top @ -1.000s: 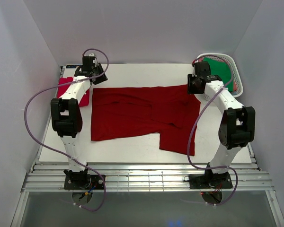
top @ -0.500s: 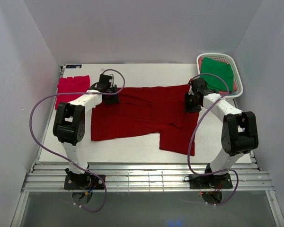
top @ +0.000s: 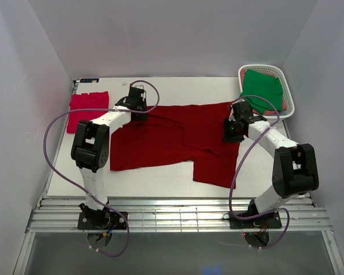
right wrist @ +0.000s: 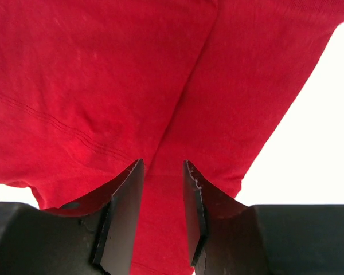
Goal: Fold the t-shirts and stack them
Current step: Fold the tshirt
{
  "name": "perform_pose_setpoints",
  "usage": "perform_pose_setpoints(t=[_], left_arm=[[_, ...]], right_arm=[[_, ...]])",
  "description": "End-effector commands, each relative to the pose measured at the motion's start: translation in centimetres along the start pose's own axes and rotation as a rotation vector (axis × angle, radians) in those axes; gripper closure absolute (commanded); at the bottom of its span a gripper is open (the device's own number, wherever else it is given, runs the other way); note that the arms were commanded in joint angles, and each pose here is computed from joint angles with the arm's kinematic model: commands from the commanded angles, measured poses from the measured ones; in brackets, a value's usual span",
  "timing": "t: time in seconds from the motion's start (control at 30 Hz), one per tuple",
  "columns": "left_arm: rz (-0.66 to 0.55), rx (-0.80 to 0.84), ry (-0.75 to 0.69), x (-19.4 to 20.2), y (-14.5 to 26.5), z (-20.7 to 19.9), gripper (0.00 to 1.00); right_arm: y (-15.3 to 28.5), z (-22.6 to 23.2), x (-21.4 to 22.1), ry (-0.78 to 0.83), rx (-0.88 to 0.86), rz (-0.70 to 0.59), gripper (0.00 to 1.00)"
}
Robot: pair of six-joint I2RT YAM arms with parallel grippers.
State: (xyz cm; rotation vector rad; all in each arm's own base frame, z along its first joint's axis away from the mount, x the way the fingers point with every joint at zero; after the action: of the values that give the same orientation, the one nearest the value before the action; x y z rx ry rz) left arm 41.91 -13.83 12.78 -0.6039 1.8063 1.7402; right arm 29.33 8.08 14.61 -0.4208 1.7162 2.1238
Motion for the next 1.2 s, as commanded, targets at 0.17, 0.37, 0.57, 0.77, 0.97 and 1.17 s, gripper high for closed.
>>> perform_pose_setpoints(t=[0.17,0.37,0.57,0.77,0.97,1.17], left_arm=[[-0.003,-0.084,-0.014,-0.7,0.0,0.6,0.54],[0.061,-0.104,-0.037,1.3,-1.3,0.7,0.54],[0.07,-0.128,-0.034,1.8,-1.8,0.9,0.55],[0.039,-0.138,-0.03,1.0,-1.5,0.9,0.69],[0.015,-0.14,-0.034,0.4,-0.6,1.1,0.94],[-0.014,-0.137,-0.032,-0.1,1.2,1.2,0.95]], right_arm=[[-0.1,0.4,-0.3,-0.014,-0.035,-0.015,0.61],[0.0,0.5,-0.4,-0.018,-0.036,-0.019,0.61],[0.1,0.4,-0.1,-0.015,-0.033,-0.019,0.61],[0.0,0.2,0.2,-0.014,-0.029,-0.012,0.62],[-0.1,0.3,0.4,-0.016,-0.036,-0.003,0.62],[-0.3,0.3,0.4,-0.017,-0.038,0.005,0.61]])
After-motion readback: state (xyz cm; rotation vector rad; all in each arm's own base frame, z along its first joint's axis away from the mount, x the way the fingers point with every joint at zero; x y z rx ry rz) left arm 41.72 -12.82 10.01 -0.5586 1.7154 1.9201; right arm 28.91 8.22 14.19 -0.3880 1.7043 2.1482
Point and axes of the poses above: each gripper's point midway between its finger pads, its own y axis back along the fingers, its own z axis along the line the jaws close on, x = y × z, the point moved 9 cm from there along y, back along the fingers, and after that the axes turned 7 degrees about -y, right-handed, at the moved point
